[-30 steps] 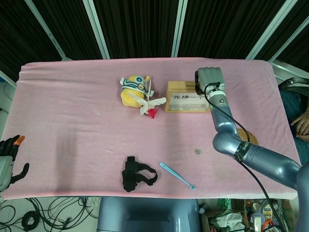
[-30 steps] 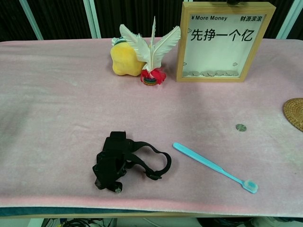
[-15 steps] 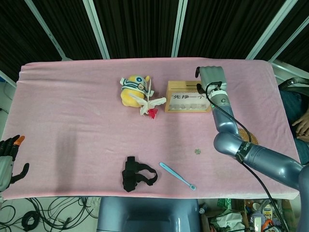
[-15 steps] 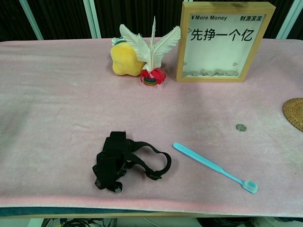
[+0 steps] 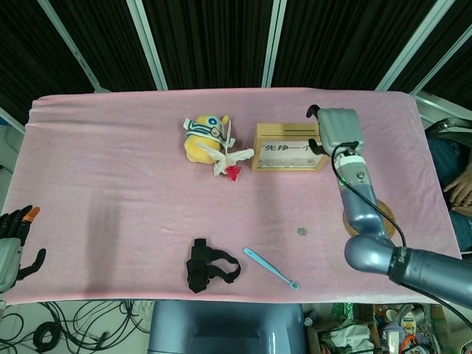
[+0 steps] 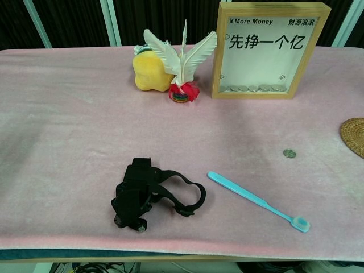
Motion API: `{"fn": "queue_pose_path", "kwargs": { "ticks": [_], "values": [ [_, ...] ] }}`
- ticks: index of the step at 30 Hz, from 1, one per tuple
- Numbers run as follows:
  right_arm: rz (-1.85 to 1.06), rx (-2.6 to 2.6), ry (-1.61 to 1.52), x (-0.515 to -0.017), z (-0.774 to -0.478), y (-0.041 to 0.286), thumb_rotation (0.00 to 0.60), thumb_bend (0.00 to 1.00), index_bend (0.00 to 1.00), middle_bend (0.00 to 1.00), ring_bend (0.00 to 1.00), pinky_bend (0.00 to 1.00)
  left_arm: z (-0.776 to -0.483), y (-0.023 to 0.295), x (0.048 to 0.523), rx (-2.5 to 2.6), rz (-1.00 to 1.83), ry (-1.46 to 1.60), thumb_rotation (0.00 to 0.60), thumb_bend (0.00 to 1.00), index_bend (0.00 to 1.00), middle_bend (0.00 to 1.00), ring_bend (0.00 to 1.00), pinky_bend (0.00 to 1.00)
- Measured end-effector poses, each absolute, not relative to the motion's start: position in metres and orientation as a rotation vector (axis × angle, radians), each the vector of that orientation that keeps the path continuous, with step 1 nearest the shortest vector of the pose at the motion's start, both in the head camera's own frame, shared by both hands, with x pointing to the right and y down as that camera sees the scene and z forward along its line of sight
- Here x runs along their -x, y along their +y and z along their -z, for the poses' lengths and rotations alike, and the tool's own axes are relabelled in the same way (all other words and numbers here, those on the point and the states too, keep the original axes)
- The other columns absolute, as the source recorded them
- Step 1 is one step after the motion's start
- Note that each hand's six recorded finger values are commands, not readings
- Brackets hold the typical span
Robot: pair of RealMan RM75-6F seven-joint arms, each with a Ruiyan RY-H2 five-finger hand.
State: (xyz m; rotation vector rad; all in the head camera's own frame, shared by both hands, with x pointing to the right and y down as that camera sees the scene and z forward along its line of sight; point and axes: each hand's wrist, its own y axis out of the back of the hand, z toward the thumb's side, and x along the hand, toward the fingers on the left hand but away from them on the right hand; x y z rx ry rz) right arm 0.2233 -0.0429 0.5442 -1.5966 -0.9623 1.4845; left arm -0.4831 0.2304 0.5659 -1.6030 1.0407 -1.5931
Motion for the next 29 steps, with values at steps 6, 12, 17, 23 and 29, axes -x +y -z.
{"fn": "queue_pose_path", "kwargs": {
  "ticks": [6,12,17,23,29],
  "values": [
    [-1.481,1.538,-1.030,-0.267,-0.521,0.015,0.600,0.21,0.28,0.32,0.46,0.64,-0.558,0.226,0.477,1.586,1.514,1.008,0.600,0.40,0.03,0.02,0.00,0.00],
    [-1.472,1.458,-1.013,-0.309,-0.517,0.079,0.600,0.18,0.26,0.20,0.32,0.45,-0.550,0.223,0.471,1.578,1.448,0.997,0.600,0.40,0.03,0.02,0.00,0.00],
    [-1.469,1.420,-1.030,-0.338,-0.524,0.150,0.600,0.17,0.24,0.15,0.27,0.32,-0.547,0.223,0.468,1.581,1.427,0.992,0.600,0.40,0.03,0.02,0.00,0.00],
    [-1.525,1.398,-1.021,-0.364,-0.549,0.216,0.600,0.15,0.20,0.10,0.23,0.26,-0.543,0.224,0.463,1.595,1.399,0.984,0.600,0.40,0.03,0.02,0.00,0.00],
    [-1.534,1.402,-1.018,-0.376,-0.565,0.235,0.600,0.16,0.19,0.10,0.22,0.26,-0.543,0.229,0.456,1.603,1.391,0.942,0.600,0.40,0.03,0.02,0.00,0.00]
  ]
}}
